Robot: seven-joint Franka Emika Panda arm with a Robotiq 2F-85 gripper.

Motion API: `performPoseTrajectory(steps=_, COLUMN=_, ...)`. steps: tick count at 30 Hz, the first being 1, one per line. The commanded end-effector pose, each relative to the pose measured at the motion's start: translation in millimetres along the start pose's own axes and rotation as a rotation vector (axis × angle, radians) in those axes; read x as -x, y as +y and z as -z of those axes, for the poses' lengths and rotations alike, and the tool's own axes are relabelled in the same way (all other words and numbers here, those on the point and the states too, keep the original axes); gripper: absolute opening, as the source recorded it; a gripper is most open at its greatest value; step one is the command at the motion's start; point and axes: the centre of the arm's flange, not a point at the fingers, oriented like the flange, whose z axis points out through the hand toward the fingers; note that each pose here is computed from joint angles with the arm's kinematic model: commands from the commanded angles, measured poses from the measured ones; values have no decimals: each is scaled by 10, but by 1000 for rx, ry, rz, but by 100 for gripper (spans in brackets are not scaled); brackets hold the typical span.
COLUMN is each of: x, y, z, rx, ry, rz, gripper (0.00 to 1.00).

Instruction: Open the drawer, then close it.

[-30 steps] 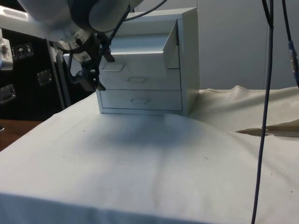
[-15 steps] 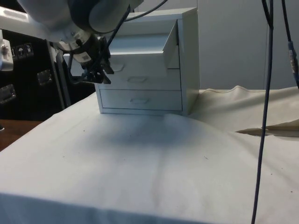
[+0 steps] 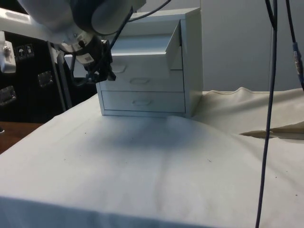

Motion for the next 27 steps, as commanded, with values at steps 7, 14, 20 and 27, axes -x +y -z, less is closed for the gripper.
performPoseTrajectory(steps=7, x=-29, y=136, z=-35, rx=34, ry=6, rz=-1, gripper=0)
performPoseTrajectory(steps=14, x=-55, y=237, z=-24, rx=64, ry=14, rz=1, gripper=0)
performPoseTrajectory(steps=20, x=-63, y=294, z=0, rx=84, ry=18, rz=0, gripper=0)
performPoseTrajectory(steps=27, x=-72, y=372, z=25, rx=113, ry=25, rz=1, gripper=0)
